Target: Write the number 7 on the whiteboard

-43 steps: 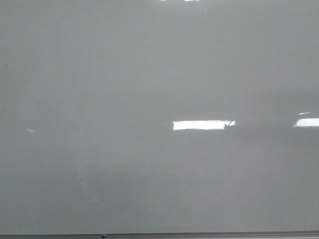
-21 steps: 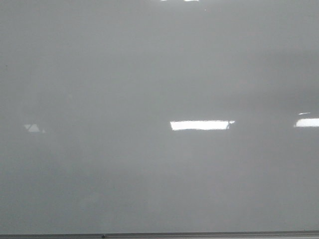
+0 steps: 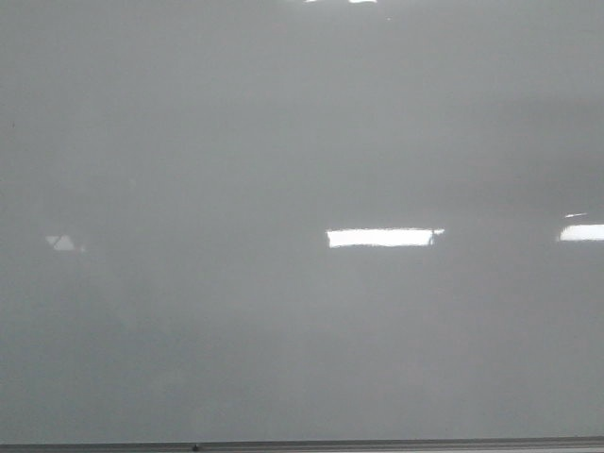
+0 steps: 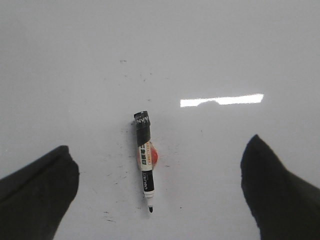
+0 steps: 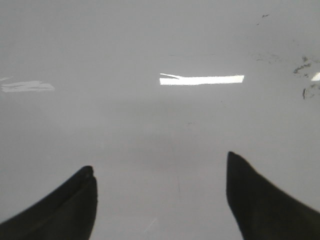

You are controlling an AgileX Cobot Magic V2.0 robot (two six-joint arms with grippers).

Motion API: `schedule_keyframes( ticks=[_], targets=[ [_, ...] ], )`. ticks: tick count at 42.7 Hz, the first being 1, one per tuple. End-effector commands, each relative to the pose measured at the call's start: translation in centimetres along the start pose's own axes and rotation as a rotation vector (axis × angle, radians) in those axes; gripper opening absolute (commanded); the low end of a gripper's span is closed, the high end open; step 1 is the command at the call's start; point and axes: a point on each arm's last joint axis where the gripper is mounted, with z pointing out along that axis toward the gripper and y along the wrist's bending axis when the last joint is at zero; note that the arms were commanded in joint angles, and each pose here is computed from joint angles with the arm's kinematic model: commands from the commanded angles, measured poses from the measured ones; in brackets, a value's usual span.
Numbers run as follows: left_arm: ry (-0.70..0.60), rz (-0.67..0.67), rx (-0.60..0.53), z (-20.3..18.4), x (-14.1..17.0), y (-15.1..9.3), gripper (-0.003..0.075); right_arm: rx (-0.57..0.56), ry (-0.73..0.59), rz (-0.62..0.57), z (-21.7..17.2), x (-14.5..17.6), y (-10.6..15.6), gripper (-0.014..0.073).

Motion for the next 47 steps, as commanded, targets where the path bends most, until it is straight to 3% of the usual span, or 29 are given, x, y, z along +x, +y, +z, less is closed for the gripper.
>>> schedule_keyframes(
  ticks=[1,7,16,20,26,39,47],
  targets=[
    [-0.092,-0.014,-0.002,0.1,-1.6,0.1,0.0652,-0.001,-0.099,-0.001,-0.1,-1.8,0.1,0.0633],
    [0.02,-0.014,0.004,2.2,-1.3,0.1,0.0629,0.0,-0.101,-0.001,-0.1,-1.8,0.1,0.0633],
    [0.423,-0.159,0.001,9.1,-0.1,-0.1,0.0629,0.0,-0.103,-0.001,-0.1,-1.8,0.1,0.0633],
    [0.51,-0.16,-0.001,11.8,0.4,-0.1,0.0629,0.0,-0.103,-0.001,-0.1,-1.8,0.1,0.0633],
    [0.556,-0.156,-0.004,15.5,1.7,-0.2,0.0627,0.0,-0.102,-0.001,-0.1,-1.8,0.1,0.0633],
    [0.517,-0.145,-0.073,19.9,4.2,1.8,0.0627,0.0,-0.102,-0.001,-0.1,-1.8,0.1,0.0633],
    [0.487,-0.095,-0.053,21.7,5.4,1.6,0.0559,0.0,-0.102,-0.001,-0.1,-1.8,0.1,0.0633]
  ],
)
